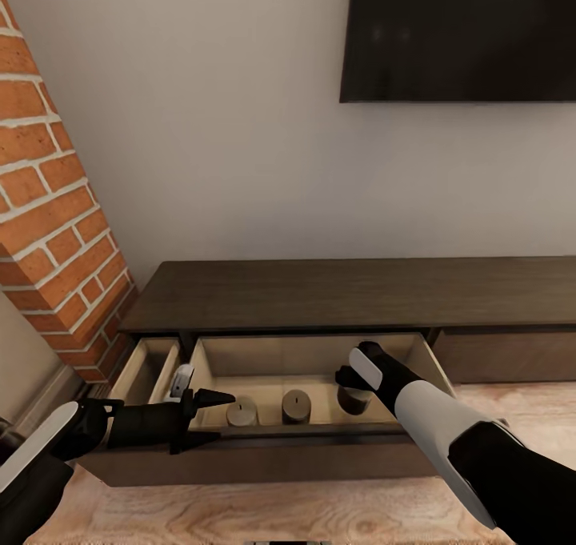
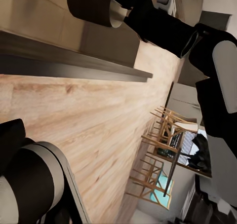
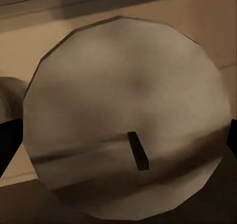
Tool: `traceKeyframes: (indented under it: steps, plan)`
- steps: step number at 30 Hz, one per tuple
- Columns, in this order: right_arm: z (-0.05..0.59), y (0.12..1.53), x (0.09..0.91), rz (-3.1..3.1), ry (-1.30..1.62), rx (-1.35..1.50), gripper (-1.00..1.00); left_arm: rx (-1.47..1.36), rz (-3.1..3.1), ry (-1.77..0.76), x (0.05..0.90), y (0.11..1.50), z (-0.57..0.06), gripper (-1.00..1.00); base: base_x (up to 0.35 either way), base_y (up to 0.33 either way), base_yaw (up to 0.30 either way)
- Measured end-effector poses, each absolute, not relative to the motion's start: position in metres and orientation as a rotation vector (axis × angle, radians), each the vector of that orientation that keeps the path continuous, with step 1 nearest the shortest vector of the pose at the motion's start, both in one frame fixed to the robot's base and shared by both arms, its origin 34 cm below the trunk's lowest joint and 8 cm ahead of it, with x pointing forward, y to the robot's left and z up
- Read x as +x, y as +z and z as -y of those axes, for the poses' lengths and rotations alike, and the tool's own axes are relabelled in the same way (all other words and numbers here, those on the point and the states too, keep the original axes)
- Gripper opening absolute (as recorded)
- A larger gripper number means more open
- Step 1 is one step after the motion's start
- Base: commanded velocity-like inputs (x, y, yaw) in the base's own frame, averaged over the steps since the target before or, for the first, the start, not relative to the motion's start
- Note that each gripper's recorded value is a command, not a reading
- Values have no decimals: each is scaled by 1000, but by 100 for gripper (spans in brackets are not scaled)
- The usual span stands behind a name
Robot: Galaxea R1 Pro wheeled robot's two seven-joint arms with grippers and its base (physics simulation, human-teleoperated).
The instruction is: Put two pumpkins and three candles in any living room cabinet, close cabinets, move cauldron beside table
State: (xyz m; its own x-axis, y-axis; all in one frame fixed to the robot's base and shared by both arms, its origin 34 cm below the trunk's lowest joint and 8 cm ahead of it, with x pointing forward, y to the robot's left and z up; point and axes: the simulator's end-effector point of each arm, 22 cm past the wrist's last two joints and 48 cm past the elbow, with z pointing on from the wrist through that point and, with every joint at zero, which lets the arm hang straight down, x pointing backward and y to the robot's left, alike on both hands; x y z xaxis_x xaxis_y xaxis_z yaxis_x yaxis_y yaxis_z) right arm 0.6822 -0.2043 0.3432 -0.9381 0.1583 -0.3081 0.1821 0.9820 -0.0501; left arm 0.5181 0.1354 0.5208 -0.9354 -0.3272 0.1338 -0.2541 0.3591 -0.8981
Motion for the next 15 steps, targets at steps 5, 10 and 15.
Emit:
traceKeyframes:
  steps: [5,10,15]
  plan:
    - [205,341,683,-2816,-113,251,-100,-547,-2535,-1655,518,519,-135,100,0,0,0]
    - [205,342,684,-2814,-112,254,-100,-547,-2536,-1656,518,519,-135,100,43,11,0]
    - [205,342,684,-2814,-112,254,-100,-547,-2535,-1655,518,519,-135,100,96,47,0]
